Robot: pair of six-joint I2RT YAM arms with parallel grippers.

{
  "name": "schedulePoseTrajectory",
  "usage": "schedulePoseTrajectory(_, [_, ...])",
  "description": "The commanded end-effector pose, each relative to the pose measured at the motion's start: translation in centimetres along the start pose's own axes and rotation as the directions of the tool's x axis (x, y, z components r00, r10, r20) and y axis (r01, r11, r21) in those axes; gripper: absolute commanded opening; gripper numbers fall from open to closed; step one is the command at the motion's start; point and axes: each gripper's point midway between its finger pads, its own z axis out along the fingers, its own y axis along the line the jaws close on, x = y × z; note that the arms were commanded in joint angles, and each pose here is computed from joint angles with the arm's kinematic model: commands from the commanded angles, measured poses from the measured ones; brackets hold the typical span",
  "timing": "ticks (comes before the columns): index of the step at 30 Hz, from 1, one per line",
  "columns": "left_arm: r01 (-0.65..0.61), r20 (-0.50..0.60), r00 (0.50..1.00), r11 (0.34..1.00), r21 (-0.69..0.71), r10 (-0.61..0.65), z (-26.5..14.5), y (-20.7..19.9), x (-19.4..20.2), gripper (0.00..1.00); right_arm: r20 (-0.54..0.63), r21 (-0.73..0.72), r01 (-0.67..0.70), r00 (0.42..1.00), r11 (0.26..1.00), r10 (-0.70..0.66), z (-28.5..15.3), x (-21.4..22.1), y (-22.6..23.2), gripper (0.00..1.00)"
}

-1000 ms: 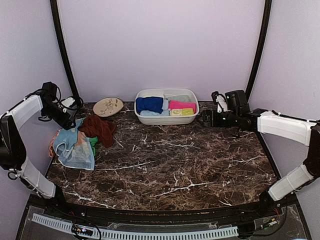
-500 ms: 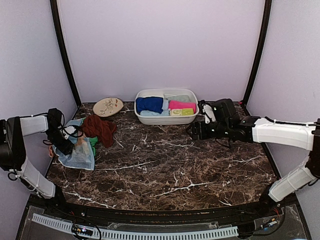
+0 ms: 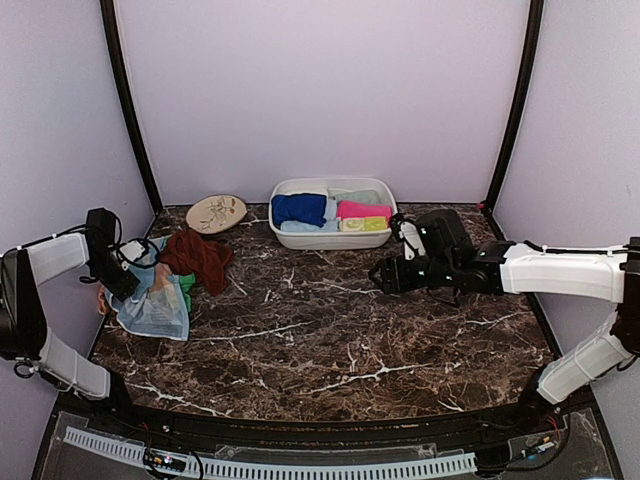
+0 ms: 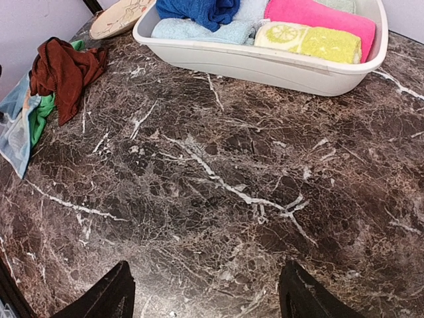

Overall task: Roll the towels
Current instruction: Pick up the towel from the towel pile, then place the towel at the center of the board.

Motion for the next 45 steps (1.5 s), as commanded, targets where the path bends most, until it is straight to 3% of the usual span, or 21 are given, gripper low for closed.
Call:
schedulePoseTrajectory(1, [-0.025, -0.081, 0.996, 0.991, 0.129, 0.035, 1.4, -3.1, 2.0, 0.71, 0.032, -0.017, 0.016, 0.999, 1.0, -0.015, -0.2, -1.1, 0.8, 0.73])
schedulePoseTrajectory(4, [-0.026, -0.108, 0.993, 0.991, 0.133, 0.04, 2.6, -3.2, 2.1, 0.7, 0.047, -0.013, 0.023, 0.999, 1.0, -0.022, -0.8, -1.6, 0.8, 0.73])
schedulePoseTrajectory(7, [0.0, -0.096, 0.995, 0.994, 0.112, 0.011, 3.4, -2.1, 0.9, 0.58, 0.054, -0.013, 0.022, 0.998, 1.0, -0.021, -1.2, -1.8, 0.8, 0.71])
schedulePoseTrajectory(13, [0.058, -0.087, 0.995, 0.989, 0.137, -0.047, 3.2, -1.0, -1.2, 0.01, 0.053, -0.026, 0.012, 0.999, 1.0, -0.011, -1.7, -1.6, 1.0, 0.64])
schedulePoseTrajectory(19, [0.098, 0.011, 0.995, 0.985, 0.141, -0.1, -1.2, 0.9, -3.6, 0.0, 0.039, -0.035, 0.02, 0.999, 0.999, -0.019, -1.6, -1.6, 1.3, 0.61])
schedulePoseTrajectory(25, [0.137, 0.281, 0.943, 0.977, 0.161, -0.178, -10.3, 3.7, -8.5, 0.0, 0.029, -0.045, 0.041, 0.999, 0.998, -0.04, -1.2, -2.4, 1.9, 0.57])
schedulePoseTrajectory(29, [0.175, 0.524, 0.83, 0.981, 0.08, -0.19, -19.8, 7.6, -12.7, 0.0, 0.029, -0.049, 0.045, 0.999, 0.998, -0.044, -1.1, -3.0, 2.2, 0.55])
schedulePoseTrajectory(32, [0.215, 0.681, 0.717, 0.976, -0.012, -0.15, -28.0, 10.5, -15.6, 0.0, 0.027, -0.046, 0.048, 0.999, 0.998, -0.047, -1.1, -3.3, 2.3, 0.54])
schedulePoseTrajectory(36, [0.266, 0.859, 0.509, 0.96, -0.092, -0.058, -39.7, 13.2, -18.4, 0.0, 0.03, -0.041, 0.047, 0.999, 0.998, -0.045, -1.2, -3.5, 2.3, 0.53])
schedulePoseTrajectory(42, [0.132, 0.979, 0.202, 0.989, -0.061, 0.034, -49.8, 11.3, -20.6, 0.0, 0.031, -0.024, 0.034, 0.999, 0.999, -0.034, -1.5, -3.5, 1.9, 0.52])
schedulePoseTrajectory(45, [0.01, 0.995, 0.097, 1.0, -0.026, 0.025, -51.8, 8.8, -21.1, 0.0, 0.033, -0.008, 0.024, 0.999, 1.0, -0.024, -1.7, -3.6, 1.6, 0.52])
